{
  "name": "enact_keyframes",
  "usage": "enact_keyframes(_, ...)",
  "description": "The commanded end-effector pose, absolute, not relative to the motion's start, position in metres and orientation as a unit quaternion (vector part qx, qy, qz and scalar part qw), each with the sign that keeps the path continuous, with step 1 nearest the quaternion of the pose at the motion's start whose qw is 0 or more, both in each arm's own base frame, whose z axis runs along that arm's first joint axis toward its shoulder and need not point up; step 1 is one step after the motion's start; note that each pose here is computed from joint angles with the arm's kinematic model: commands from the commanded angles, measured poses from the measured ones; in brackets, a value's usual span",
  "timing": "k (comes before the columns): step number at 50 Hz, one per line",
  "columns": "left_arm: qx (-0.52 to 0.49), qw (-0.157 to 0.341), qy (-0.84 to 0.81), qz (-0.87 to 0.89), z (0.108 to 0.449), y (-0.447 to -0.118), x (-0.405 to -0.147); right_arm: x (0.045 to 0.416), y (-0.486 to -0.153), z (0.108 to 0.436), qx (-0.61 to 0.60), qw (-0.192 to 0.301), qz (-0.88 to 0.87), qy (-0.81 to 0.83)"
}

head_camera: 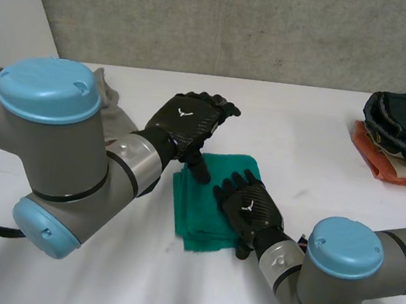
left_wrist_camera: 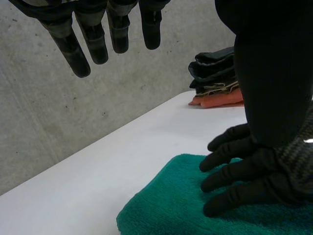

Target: Fold the laundry.

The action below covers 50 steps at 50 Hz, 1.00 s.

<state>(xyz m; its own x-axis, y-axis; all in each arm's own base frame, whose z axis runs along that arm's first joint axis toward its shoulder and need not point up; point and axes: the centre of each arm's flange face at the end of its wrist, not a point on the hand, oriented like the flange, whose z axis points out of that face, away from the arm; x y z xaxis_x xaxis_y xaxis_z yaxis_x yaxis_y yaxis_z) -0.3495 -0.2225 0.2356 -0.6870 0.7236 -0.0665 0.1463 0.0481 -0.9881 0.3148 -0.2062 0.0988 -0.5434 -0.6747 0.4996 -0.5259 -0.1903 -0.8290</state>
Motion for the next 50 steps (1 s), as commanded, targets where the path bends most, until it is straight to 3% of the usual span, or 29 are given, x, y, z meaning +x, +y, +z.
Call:
enact_keyframes(1, -0.318, 0.232, -0.686, 0.612, 0.234, -0.224, -0.349, 0.318, -0.214, 0.103, -0.474, 0.054, -0.62, 0.623)
enact_keyframes(19, -0.318, 0.231, -0.69, 0.608, 0.231, -0.223, -0.347, 0.336, -0.236, 0.102, -0.468, 0.061, -0.636, 0.611)
enact_keyframes(25, -0.316, 0.233, -0.687, 0.612, 0.235, -0.223, -0.347, 0.339, -0.245, 0.115, -0.446, 0.072, -0.654, 0.607)
enact_keyframes(28, -0.316, 0.234, -0.682, 0.617, 0.239, -0.223, -0.347, 0.332, -0.266, 0.135, -0.417, 0.064, -0.677, 0.603)
enact_keyframes(33, -0.312, 0.238, -0.667, 0.633, 0.252, -0.225, -0.349, 0.317, -0.306, 0.203, -0.366, 0.037, -0.743, 0.559)
enact_keyframes(40, -0.309, 0.251, -0.634, 0.663, 0.281, -0.224, -0.357, 0.289, -0.355, 0.272, -0.332, 0.014, -0.805, 0.492)
enact_keyframes(44, -0.311, 0.269, -0.613, 0.674, 0.296, -0.215, -0.367, 0.255, -0.39, 0.317, -0.292, 0.003, -0.84, 0.457)
enact_keyframes(48, -0.312, 0.28, -0.6, 0.682, 0.307, -0.21, -0.372, 0.196, -0.431, 0.355, -0.233, 0.0, -0.869, 0.436)
enact_keyframes(50, -0.313, 0.284, -0.593, 0.685, 0.311, -0.206, -0.375, 0.148, -0.457, 0.366, -0.192, 0.004, -0.879, 0.436)
